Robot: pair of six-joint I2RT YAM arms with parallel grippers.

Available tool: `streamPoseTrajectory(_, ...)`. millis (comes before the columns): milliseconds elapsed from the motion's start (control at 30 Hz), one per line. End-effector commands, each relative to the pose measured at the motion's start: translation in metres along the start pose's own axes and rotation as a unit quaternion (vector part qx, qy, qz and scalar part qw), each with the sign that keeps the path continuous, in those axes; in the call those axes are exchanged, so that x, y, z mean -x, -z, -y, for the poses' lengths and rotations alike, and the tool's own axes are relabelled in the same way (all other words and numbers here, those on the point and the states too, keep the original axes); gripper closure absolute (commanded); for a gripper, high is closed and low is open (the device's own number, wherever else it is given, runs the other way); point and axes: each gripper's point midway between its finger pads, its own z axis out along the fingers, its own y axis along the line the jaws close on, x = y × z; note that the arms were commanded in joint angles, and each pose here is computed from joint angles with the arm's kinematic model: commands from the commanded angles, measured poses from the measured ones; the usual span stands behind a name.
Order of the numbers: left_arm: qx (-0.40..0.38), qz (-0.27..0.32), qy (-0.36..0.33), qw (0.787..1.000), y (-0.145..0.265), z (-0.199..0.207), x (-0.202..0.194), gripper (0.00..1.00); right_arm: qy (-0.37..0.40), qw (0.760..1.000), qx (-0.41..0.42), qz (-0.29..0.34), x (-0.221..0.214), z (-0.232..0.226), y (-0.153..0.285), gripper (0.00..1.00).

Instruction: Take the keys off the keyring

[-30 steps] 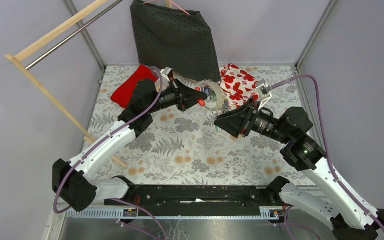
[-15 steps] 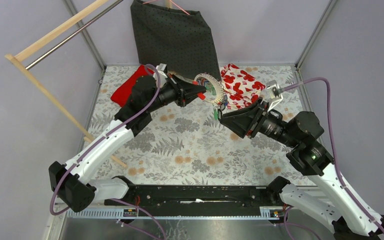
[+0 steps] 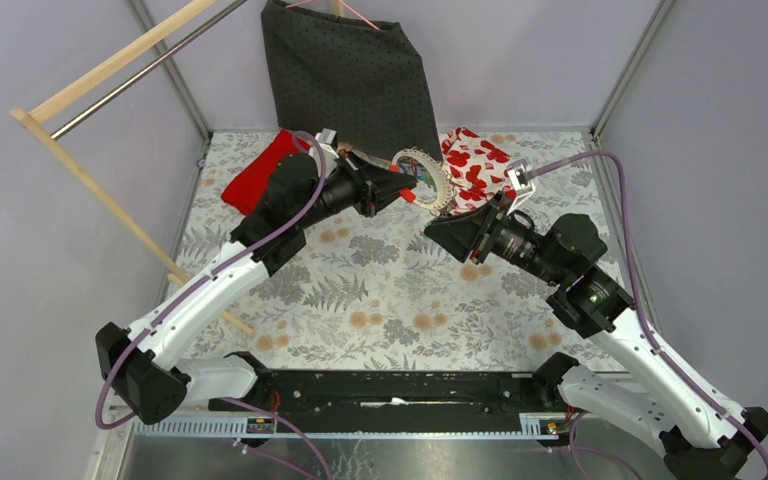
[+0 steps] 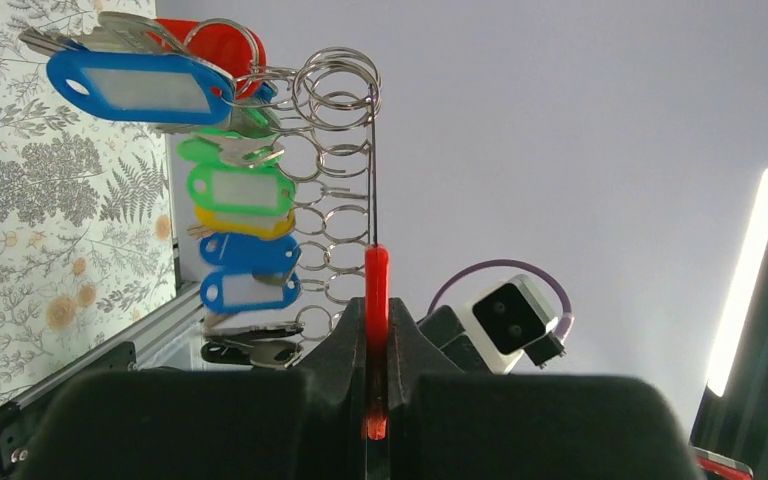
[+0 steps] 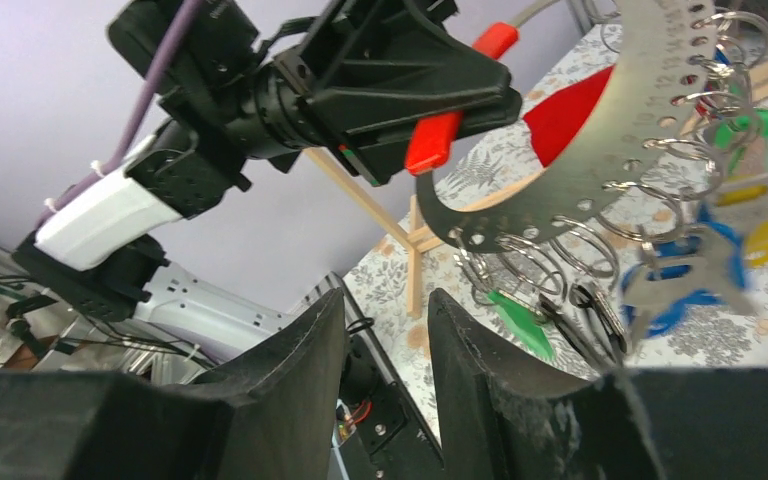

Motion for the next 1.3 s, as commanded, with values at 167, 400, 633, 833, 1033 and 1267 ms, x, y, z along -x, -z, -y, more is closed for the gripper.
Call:
streamPoseTrajectory(167, -0.083, 0.018, -0.023, 0.996, 0.023, 0.067, -0.006, 1.00, 0.028, 0.999, -0.014, 0.037, 0.013, 0.003, 0.006, 0.56)
streamPoseTrajectory(400, -0.080, 0.018, -0.019, 0.996, 0.025, 0.069, -0.010, 1.00, 0.031, 0.999, -0.023, 0.039, 0.015, 0.002, 0.010, 0.56)
streamPoseTrajectory(633, -0.084, 0.018, -0.019, 0.996, 0.027, 0.071, -0.012, 1.00, 0.026, 0.999, -0.025, 0.033, 0.012, 0.005, 0.008, 0.56)
streamPoseTrajectory(833, -0.087, 0.019, -0.020, 0.996, 0.028, 0.075, -0.012, 1.00, 0.029, 0.999, -0.033, 0.033, 0.010, 0.008, 0.012, 0.55)
streamPoseTrajectory(1033, -0.088, 0.018, -0.020, 0.996, 0.028, 0.077, -0.013, 1.00, 0.033, 0.998, -0.040, 0.032, 0.009, 0.010, 0.015, 0.54)
streamPoseTrajectory(1267, -0.091, 0.019, -0.021, 0.995, 0.029, 0.082, -0.014, 1.00, 0.036, 0.997, -0.052, 0.036, 0.010, 0.013, 0.020, 0.52)
